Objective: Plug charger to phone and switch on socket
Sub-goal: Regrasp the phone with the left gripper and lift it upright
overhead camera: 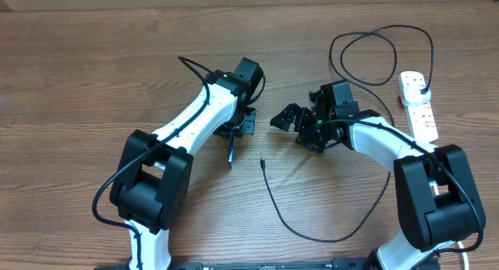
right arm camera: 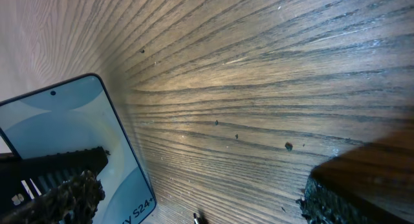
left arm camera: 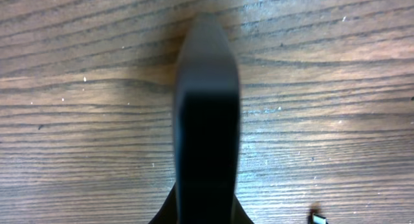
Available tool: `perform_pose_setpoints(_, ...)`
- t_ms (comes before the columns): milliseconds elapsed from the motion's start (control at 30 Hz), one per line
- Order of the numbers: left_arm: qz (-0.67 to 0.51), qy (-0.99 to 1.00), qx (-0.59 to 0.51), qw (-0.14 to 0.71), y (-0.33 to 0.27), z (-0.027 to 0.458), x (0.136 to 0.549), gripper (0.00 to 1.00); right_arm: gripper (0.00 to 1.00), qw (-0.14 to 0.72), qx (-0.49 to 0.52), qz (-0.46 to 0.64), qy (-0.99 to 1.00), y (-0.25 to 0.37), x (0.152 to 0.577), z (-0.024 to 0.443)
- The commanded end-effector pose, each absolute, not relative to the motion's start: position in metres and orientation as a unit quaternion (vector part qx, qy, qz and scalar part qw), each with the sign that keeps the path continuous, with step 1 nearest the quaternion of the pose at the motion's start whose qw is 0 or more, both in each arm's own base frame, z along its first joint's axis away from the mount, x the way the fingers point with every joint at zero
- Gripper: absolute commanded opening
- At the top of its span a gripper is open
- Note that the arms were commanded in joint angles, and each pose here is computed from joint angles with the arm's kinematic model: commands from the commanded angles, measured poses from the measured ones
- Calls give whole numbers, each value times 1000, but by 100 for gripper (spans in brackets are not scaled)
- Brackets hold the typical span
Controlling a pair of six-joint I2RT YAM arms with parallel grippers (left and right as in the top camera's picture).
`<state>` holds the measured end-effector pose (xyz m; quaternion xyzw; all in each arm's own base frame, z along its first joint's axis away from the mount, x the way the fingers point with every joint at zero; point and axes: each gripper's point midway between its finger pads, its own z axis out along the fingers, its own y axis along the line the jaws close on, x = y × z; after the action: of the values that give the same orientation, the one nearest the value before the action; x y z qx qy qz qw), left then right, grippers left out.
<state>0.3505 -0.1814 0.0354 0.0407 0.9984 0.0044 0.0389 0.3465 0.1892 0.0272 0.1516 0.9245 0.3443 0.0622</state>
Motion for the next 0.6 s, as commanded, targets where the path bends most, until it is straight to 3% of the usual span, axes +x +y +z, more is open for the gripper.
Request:
perform_pose_setpoints(0, 15, 999, 41, 27, -178, 29, 345, 4, 100, 76, 151, 329, 929, 185, 350, 27)
perform_pose_setpoints(233, -38, 999, 31, 8, -187, 33, 344, 4, 100, 76, 151, 329, 929, 185, 350, 27)
perform_pose_setpoints(567, -416, 907, 51, -43, -227, 99, 356, 4, 100, 76, 151, 329, 929, 185, 350, 27)
